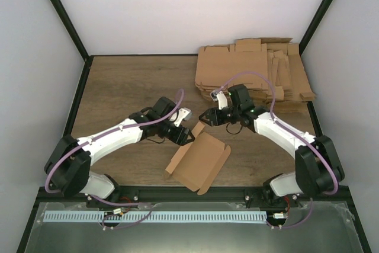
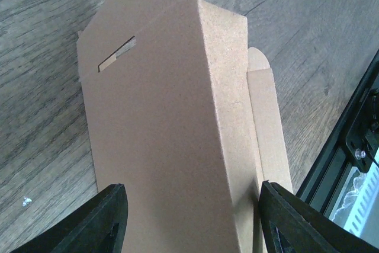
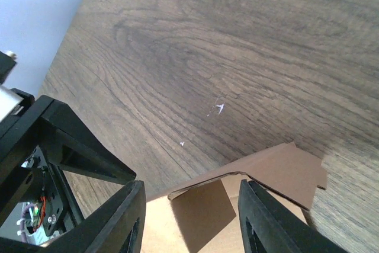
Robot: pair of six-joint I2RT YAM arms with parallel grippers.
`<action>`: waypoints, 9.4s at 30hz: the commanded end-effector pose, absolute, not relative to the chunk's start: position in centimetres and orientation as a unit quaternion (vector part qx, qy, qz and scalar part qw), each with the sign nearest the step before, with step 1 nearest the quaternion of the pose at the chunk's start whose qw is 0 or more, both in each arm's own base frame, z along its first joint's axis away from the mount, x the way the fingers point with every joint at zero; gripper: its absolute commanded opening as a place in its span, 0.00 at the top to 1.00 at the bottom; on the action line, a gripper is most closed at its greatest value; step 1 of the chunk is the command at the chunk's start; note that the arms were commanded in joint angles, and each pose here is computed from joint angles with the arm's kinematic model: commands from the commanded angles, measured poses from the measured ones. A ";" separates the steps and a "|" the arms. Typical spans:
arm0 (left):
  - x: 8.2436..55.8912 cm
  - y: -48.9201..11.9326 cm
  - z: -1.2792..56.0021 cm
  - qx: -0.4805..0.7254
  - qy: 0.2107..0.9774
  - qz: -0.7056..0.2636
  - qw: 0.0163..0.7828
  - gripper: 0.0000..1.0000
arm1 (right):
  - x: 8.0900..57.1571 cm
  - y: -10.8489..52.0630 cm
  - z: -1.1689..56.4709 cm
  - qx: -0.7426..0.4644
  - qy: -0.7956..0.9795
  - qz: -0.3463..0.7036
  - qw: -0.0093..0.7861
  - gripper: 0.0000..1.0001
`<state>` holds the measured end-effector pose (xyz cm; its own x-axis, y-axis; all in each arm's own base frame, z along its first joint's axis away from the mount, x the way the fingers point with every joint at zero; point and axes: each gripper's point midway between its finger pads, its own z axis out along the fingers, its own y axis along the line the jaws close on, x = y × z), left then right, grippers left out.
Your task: Fold the paper box
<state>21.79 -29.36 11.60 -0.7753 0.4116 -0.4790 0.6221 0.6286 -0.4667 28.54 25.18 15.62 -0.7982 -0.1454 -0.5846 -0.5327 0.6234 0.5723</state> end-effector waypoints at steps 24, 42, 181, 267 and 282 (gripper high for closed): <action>21.8 -29.6 11.9 0.282 0.887 -0.322 0.173 0.27 | 26.7 26.9 13.9 -0.213 0.844 0.456 0.187 0.66; 24.2 -29.0 16.8 0.190 0.880 -0.344 0.267 0.00 | 26.8 27.1 12.7 -0.207 0.852 0.449 0.172 0.67; 25.3 -23.4 10.5 0.143 0.928 -0.292 0.182 0.41 | 31.2 26.3 4.4 -0.133 0.870 0.423 0.215 0.81; 28.6 -21.6 12.6 0.281 0.931 0.058 0.226 0.96 | 29.3 26.9 4.2 -0.204 0.899 0.329 0.202 0.78; 28.2 -25.0 16.0 0.350 0.851 0.247 0.302 0.96 | 29.4 26.4 4.0 -0.163 0.907 0.298 0.250 0.73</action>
